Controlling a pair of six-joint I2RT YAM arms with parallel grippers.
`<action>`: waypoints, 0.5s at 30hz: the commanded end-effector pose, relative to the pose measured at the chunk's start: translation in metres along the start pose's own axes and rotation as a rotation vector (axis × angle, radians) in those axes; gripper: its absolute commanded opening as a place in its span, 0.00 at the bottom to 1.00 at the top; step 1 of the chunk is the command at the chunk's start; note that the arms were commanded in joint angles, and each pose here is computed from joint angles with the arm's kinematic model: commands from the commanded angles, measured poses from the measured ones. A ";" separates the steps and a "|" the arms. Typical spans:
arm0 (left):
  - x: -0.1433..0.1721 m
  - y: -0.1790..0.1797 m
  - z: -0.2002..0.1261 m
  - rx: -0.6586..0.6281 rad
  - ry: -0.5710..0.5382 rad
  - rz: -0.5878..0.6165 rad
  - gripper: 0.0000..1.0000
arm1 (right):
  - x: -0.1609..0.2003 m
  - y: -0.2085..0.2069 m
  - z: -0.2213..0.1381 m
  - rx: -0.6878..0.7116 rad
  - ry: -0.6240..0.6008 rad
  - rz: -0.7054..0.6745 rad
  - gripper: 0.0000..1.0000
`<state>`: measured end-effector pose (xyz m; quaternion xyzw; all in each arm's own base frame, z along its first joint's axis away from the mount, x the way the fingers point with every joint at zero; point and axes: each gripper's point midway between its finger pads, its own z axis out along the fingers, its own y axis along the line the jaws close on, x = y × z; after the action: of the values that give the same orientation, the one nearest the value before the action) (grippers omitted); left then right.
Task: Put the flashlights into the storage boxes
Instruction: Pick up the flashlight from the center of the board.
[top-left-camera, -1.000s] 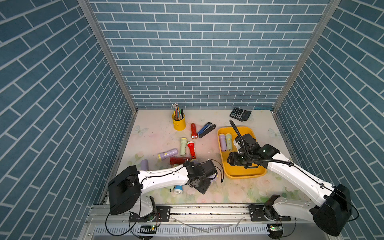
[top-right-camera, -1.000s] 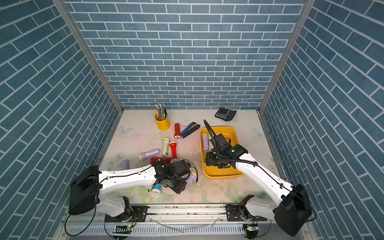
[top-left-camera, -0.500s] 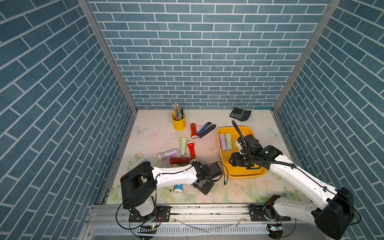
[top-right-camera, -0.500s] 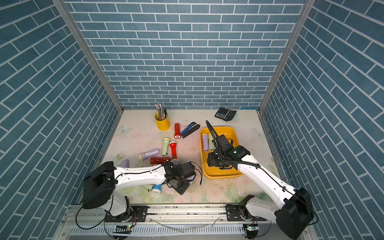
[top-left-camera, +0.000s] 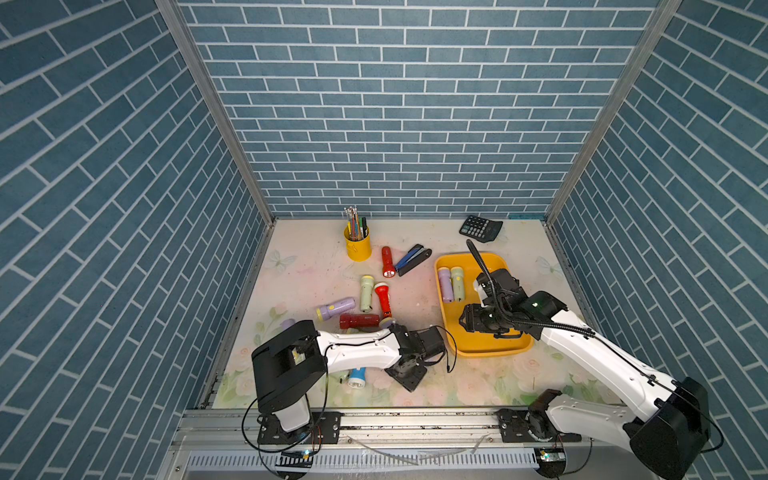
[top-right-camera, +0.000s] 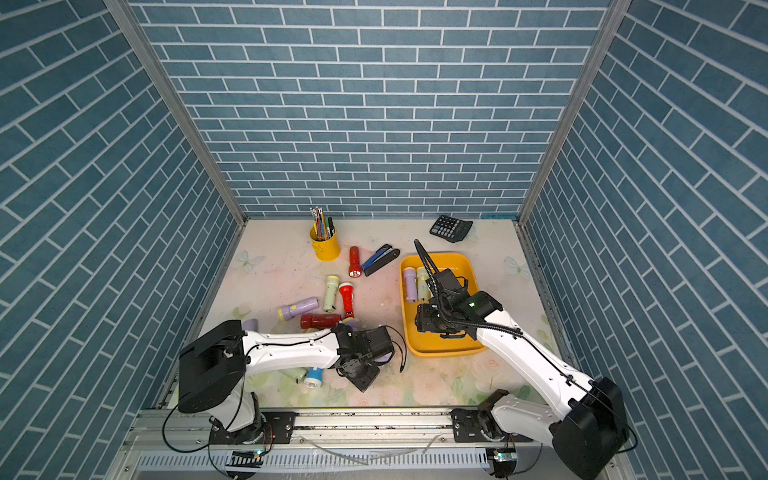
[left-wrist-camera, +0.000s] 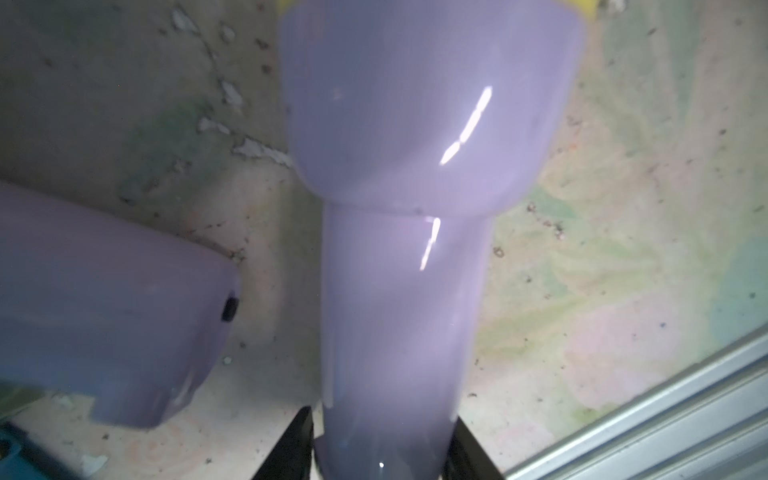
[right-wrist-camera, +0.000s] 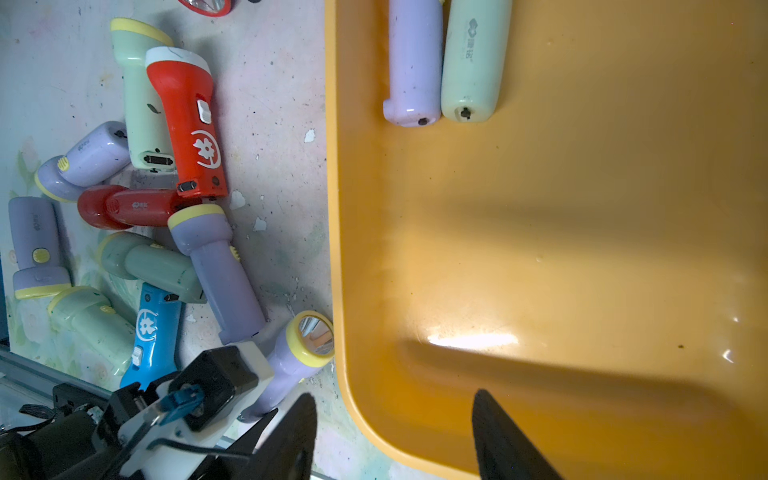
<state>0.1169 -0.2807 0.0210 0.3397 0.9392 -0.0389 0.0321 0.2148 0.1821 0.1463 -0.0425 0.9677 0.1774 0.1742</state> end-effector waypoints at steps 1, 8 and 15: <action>0.000 0.002 -0.001 -0.037 0.027 0.026 0.47 | 0.002 -0.006 0.000 0.011 -0.011 0.040 0.61; 0.000 0.001 -0.002 -0.026 0.013 0.041 0.36 | -0.002 -0.007 0.001 0.006 -0.027 0.034 0.61; -0.007 -0.004 -0.016 0.036 -0.085 0.027 0.30 | -0.014 -0.004 -0.002 -0.014 -0.107 0.017 0.61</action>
<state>0.1184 -0.2813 0.0252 0.3501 0.9347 -0.0442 0.0429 0.2224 0.1820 0.1461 -0.0368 0.9626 0.1849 0.1945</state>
